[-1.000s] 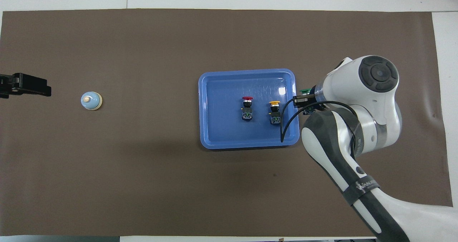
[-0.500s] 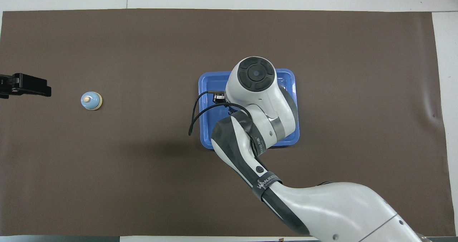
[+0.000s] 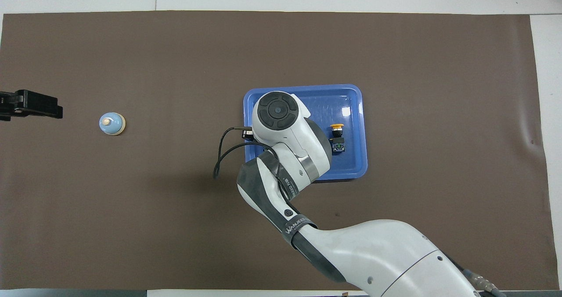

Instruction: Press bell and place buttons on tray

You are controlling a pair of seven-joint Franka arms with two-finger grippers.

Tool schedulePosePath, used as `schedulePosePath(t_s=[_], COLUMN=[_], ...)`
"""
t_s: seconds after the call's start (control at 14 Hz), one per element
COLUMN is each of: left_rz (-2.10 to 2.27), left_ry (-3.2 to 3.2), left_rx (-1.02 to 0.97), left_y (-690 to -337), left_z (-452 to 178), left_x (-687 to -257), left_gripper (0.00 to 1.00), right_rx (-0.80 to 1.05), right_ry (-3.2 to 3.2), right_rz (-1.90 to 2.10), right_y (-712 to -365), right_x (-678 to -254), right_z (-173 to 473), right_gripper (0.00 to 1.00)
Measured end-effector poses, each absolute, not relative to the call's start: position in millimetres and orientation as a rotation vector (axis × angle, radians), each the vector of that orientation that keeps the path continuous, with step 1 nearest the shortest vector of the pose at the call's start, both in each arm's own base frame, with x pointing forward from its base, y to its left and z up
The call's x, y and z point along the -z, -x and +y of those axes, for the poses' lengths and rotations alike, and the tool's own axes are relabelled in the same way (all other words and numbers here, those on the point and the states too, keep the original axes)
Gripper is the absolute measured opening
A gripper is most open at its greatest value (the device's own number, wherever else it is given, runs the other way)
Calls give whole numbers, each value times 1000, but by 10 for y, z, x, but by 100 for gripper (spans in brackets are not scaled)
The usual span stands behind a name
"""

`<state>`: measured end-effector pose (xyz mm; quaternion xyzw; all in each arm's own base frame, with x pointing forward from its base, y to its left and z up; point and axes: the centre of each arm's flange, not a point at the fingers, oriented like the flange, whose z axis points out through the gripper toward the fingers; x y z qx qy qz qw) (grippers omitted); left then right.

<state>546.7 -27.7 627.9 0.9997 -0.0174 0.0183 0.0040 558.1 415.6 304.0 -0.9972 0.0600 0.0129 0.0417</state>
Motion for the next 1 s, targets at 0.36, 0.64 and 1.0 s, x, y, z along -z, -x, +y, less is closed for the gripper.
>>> schedulePosePath(t_s=[0.36,0.64,1.0], left_rz=[-55,-55,-55], left_ry=[-3133,-3133,-3133], left_rx=[-57,-57,-57], left_y=[-5467,-5467,-5467], left_z=[-277,-278,-278], left_x=[-6279,-6279,-6280], left_gripper=[100,100,100], right_rx=[-16,113,55], right_ry=[3053,3063,3093], right_rz=[234,138,126], right_y=[-5786,-5937,-5836], right_x=[-3523,-4659,-5705], right_z=[3945,3166,1550], right_gripper=[100,100,100])
